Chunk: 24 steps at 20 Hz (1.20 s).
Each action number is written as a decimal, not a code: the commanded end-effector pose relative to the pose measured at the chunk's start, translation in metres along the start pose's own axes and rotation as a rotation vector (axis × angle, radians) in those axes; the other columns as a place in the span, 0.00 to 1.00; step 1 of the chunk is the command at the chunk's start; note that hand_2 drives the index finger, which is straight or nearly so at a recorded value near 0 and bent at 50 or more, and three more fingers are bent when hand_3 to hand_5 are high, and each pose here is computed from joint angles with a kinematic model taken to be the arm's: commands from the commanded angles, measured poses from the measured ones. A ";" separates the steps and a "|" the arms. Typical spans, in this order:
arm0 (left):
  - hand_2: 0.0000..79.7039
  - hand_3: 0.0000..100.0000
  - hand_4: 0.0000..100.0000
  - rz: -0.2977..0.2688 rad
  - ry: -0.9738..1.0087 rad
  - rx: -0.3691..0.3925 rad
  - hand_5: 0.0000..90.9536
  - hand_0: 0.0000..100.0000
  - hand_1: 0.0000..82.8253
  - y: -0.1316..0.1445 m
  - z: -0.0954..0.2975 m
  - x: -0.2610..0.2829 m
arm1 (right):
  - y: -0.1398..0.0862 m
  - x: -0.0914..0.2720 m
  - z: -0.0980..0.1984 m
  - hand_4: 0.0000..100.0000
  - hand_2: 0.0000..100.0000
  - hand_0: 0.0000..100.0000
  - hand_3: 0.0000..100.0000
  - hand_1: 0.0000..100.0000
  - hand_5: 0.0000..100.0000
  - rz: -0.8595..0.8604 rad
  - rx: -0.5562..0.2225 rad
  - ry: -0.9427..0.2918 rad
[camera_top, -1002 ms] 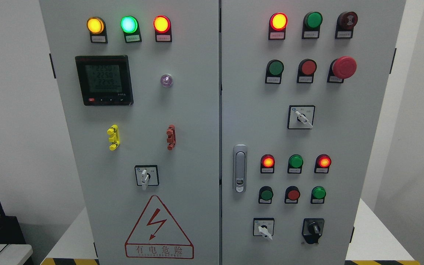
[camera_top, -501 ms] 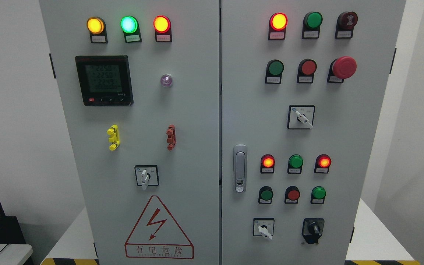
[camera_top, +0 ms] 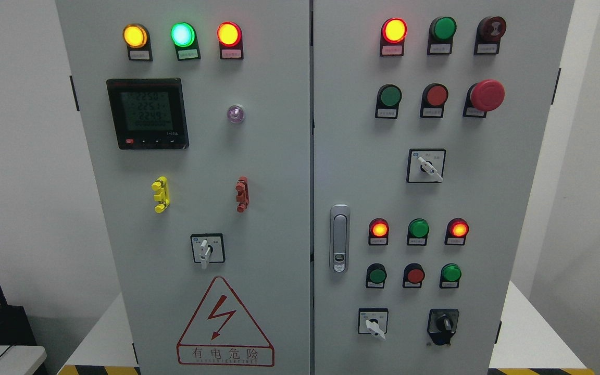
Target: Turn on light switch 1
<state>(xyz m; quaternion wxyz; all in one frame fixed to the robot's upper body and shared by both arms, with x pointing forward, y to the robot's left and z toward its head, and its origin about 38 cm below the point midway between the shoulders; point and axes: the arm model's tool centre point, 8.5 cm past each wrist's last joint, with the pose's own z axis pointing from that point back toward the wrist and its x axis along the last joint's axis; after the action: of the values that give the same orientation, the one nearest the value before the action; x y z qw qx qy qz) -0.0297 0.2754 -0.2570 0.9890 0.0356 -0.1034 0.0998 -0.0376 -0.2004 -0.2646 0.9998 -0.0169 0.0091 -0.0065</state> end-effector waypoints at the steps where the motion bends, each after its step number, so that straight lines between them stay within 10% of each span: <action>1: 0.00 0.00 0.00 0.128 -0.279 0.168 0.00 0.35 0.05 0.061 0.012 0.059 | 0.000 0.000 0.000 0.00 0.00 0.12 0.00 0.39 0.00 -0.008 0.002 0.001; 10: 0.00 0.04 0.18 0.252 -0.585 0.357 0.00 0.37 0.10 0.144 0.054 0.123 | 0.000 0.000 0.000 0.00 0.00 0.12 0.00 0.39 0.00 -0.008 0.002 0.001; 15: 0.00 0.16 0.34 0.211 -0.852 0.470 0.03 0.37 0.11 0.185 0.112 0.189 | 0.001 0.000 0.000 0.00 0.00 0.12 0.00 0.39 0.00 -0.008 0.003 0.001; 20: 0.39 0.48 0.57 0.121 -1.089 0.511 0.28 0.40 0.18 0.193 0.157 0.229 | 0.000 0.000 0.000 0.00 0.00 0.12 0.00 0.39 0.00 -0.008 0.002 0.001; 24: 0.43 0.55 0.64 0.029 -1.251 0.519 0.36 0.40 0.20 0.193 0.199 0.263 | 0.000 0.000 0.000 0.00 0.00 0.12 0.00 0.39 0.00 -0.008 0.002 0.001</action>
<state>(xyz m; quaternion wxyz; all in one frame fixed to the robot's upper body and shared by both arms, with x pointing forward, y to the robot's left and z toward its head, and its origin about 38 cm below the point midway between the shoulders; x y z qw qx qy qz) 0.1047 0.4584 -0.1141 0.8191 0.2372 -0.5028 0.1416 -0.0376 -0.2005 -0.2646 0.9998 -0.0170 0.0091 -0.0064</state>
